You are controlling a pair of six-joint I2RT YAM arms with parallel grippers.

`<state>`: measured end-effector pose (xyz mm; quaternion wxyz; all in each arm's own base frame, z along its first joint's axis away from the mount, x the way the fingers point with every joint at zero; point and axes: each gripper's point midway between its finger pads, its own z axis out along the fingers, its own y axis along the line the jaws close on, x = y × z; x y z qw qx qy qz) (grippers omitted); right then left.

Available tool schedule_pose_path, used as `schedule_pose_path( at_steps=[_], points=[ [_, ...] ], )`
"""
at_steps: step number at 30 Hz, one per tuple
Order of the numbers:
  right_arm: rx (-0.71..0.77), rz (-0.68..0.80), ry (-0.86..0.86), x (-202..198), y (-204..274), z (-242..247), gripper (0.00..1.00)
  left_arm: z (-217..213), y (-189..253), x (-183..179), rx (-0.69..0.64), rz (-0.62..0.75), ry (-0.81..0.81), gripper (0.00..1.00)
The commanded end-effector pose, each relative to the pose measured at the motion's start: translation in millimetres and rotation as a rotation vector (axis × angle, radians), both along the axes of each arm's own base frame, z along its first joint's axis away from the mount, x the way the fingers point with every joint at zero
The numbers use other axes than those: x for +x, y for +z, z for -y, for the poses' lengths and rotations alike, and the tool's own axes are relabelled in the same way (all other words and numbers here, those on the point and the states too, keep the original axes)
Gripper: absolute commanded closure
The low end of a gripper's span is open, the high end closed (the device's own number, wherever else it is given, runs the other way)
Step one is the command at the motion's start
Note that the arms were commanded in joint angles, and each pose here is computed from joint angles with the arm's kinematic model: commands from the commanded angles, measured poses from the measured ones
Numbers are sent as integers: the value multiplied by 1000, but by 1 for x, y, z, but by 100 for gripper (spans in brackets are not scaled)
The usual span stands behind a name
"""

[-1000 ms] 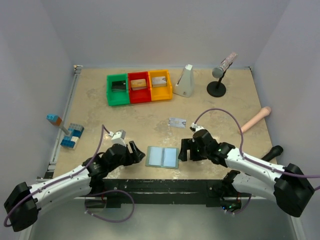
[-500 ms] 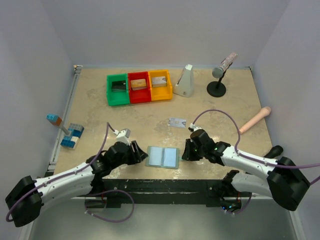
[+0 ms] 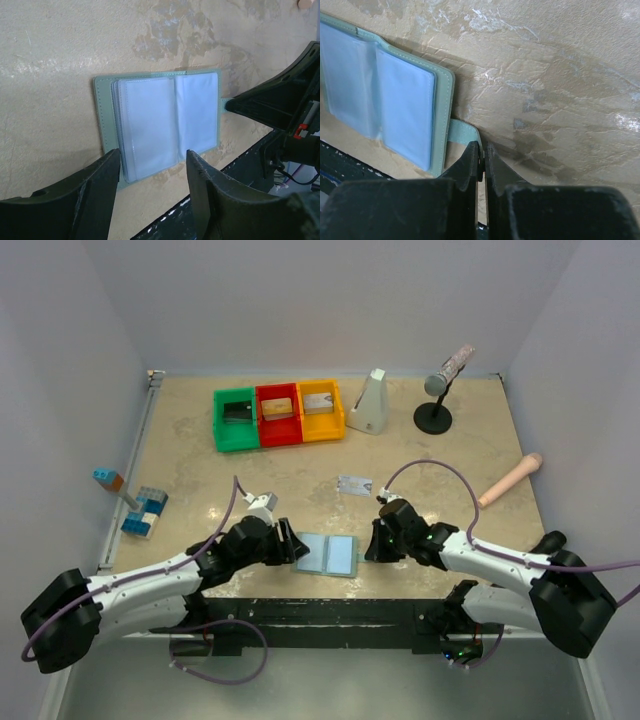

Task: Take the credit cards out of the card holder
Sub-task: Remove the credit card from the card holder.

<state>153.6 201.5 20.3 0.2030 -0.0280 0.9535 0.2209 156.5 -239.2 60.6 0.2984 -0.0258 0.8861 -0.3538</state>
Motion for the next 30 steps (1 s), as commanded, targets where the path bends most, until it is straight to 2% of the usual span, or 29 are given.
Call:
schedule_pose_path(
  at_steps=[1, 23, 30],
  points=[
    [14, 9, 2, 4, 6, -5, 100, 13, 15, 6, -27, 37, -26, 40],
    [25, -3, 26, 3, 7, -11, 100, 27, -2, 7, -8, -8, -63, 40],
    [29, -11, 30, 3, 5, -14, 100, 36, 5, 3, -45, 2, -110, 41]
  ],
)
